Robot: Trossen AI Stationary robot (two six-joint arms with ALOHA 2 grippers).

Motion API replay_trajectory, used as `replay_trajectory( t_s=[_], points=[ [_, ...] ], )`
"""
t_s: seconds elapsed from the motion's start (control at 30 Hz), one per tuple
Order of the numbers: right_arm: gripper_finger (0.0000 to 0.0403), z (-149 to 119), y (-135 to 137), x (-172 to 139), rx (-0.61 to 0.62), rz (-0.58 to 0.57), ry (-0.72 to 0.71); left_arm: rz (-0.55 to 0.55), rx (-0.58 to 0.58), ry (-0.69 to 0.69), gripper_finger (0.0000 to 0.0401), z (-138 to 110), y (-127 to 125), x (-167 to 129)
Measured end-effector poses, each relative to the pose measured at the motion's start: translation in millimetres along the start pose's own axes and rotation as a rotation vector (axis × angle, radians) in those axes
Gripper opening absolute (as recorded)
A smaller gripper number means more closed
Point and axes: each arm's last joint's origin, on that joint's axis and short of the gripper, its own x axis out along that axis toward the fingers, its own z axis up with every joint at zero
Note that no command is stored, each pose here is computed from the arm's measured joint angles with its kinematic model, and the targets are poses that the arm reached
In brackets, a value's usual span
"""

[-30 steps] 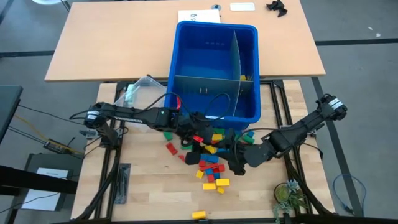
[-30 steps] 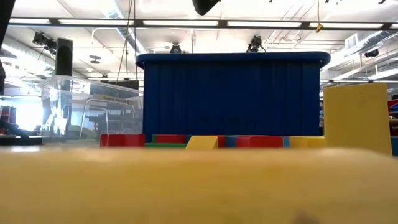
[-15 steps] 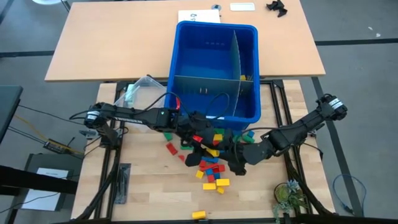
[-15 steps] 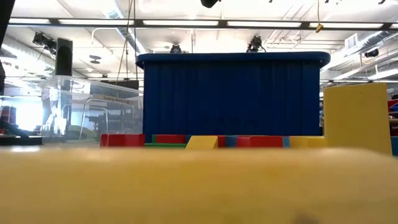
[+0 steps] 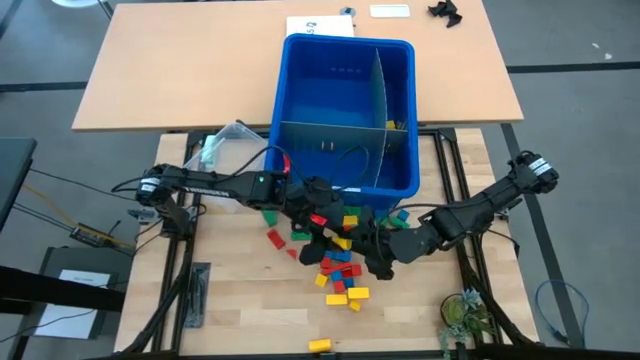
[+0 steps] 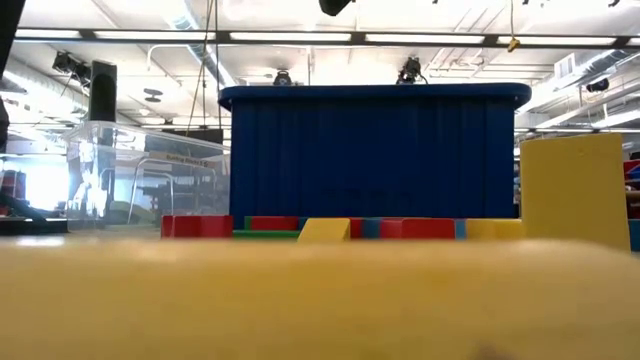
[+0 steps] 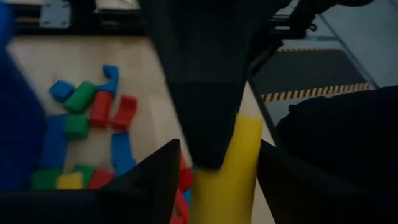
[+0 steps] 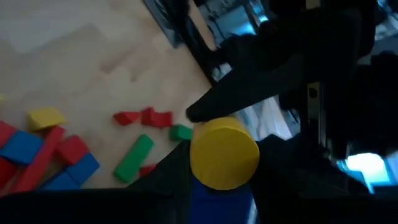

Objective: Sort blocks
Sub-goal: Put the yellow block into the blue bin

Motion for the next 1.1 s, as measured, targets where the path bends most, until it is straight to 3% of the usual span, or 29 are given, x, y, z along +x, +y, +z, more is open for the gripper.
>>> replay_trajectory(
  t_s=[0.1, 0.3, 0.43, 0.57, 0.73, 0.93, 1.1],
  points=[
    [0.0129, -1.3, -3.8, -3.7, 0.043, -0.061, 0.042, 0.078, -0.018, 0.018, 0.0222, 5.4, 2.5, -22.0],
    [0.0129, -15.5, -27.5, -14.2, 0.215, -0.251, 0.158, 0.526, 0.041, 0.031, 0.0222, 4.5, 3.0, -76.7],
    [0.0129, -38.0, -54.1, -22.0, 0.413, -0.361, 0.210, 0.682, 0.060, -0.007, 0.0222, 2.8, -4.2, -115.5],
    [0.0131, -72.6, -84.8, -28.0, 0.589, -0.457, 0.272, 0.715, 0.052, -0.039, 0.0222, -4.4, -11.0, -141.3],
    [0.0128, -125.2, -118.2, -37.9, 0.826, -0.504, 0.318, 0.728, 0.003, -0.033, 0.0222, -22.8, -11.6, -143.7],
    [0.0129, -188.2, -138.9, -49.3, 1.002, -0.548, 0.485, 0.702, -0.035, -0.012, 0.0222, -55.8, -7.6, -110.2],
    [0.0129, -230.9, -144.9, -57.0, 1.087, -0.544, 0.634, 0.602, -0.056, -0.018, 0.0222, -78.6, -11.6, -77.1]
  ],
)
